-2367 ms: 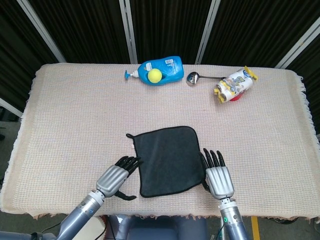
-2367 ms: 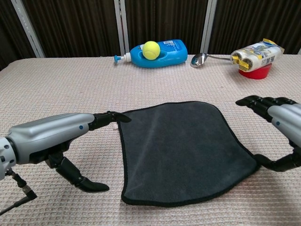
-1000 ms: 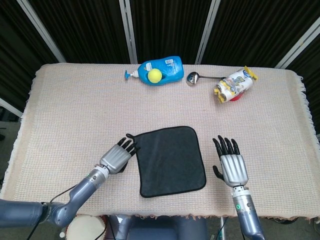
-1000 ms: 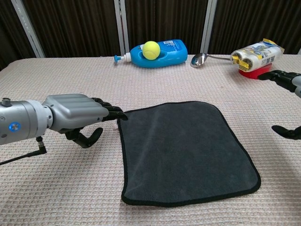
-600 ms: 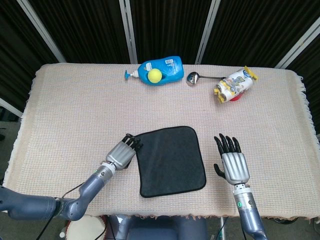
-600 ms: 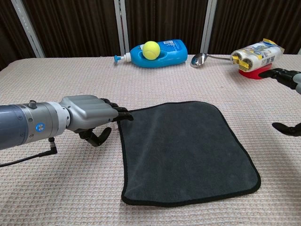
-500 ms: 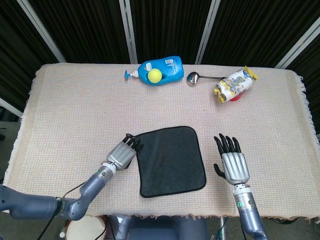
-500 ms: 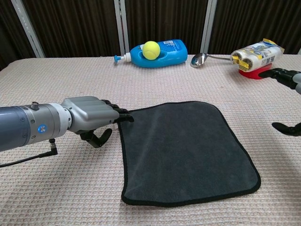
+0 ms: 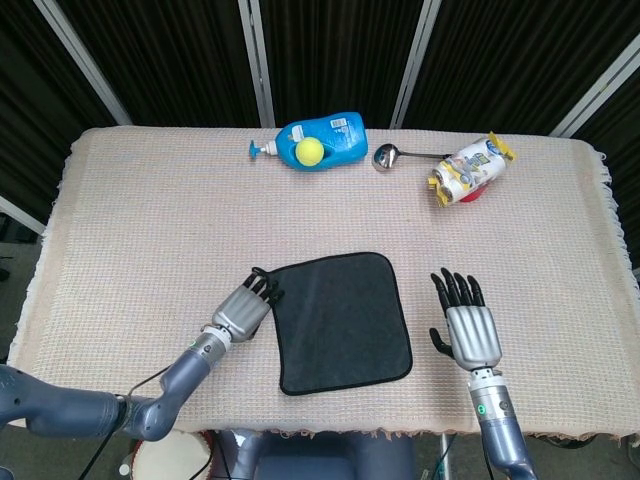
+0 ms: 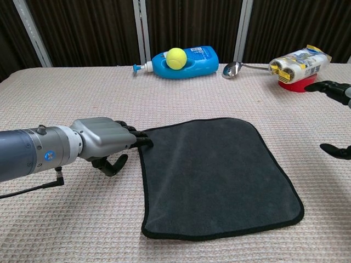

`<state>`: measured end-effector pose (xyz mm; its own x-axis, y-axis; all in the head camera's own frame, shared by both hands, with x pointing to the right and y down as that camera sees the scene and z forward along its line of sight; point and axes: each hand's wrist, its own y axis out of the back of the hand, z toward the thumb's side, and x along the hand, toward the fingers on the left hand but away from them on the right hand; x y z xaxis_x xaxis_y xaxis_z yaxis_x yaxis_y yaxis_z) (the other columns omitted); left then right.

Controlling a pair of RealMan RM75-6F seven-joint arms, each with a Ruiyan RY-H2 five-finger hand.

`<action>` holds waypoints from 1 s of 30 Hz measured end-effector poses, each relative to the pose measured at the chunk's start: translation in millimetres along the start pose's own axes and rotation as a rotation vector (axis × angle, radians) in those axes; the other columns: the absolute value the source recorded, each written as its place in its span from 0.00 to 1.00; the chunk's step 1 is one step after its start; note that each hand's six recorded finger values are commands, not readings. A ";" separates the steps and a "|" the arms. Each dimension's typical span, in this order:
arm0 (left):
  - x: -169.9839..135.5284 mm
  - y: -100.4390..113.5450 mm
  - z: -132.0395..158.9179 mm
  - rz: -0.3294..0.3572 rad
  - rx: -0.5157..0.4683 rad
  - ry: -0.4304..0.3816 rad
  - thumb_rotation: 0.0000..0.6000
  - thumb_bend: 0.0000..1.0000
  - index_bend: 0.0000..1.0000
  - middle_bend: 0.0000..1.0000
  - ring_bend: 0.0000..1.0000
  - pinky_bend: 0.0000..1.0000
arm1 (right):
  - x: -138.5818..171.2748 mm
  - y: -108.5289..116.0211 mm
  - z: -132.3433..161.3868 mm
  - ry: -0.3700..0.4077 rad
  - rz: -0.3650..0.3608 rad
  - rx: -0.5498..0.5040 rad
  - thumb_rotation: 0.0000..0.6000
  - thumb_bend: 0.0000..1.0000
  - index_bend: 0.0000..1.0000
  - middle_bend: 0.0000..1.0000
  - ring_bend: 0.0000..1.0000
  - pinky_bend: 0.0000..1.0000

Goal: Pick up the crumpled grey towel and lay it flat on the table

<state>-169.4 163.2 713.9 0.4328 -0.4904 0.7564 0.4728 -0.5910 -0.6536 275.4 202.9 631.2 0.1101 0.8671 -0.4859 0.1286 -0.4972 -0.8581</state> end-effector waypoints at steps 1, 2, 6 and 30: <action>-0.4 -1.1 -2.2 -0.002 -0.002 0.005 1.00 0.77 0.00 0.00 0.00 0.00 | 0.1 0.1 -0.1 0.000 -0.001 -0.002 1.00 0.37 0.00 0.00 0.00 0.00; -0.7 -2.2 -4.1 -0.004 -0.001 0.009 1.00 0.77 0.00 0.00 0.00 0.00 | 0.1 0.1 -0.2 0.001 -0.002 -0.003 1.00 0.37 0.00 0.00 0.00 0.00; -2.3 -7.3 -10.8 -0.014 0.002 0.022 1.00 0.77 0.00 0.00 0.00 0.00 | 0.7 -0.3 0.3 0.003 -0.001 -0.008 1.00 0.37 0.00 0.00 0.00 0.00; -5.5 -15.2 -31.5 -0.021 0.010 0.056 1.00 0.77 0.00 0.00 0.00 0.00 | 1.5 -1.0 1.5 0.003 -0.001 -0.019 1.00 0.37 0.00 0.00 0.00 0.00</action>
<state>-203.2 154.7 720.4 0.3791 -0.5130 0.7701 0.4889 -0.5956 -0.6374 274.0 204.7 631.1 0.1132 0.8674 -0.4845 0.1470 -0.4969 -0.8553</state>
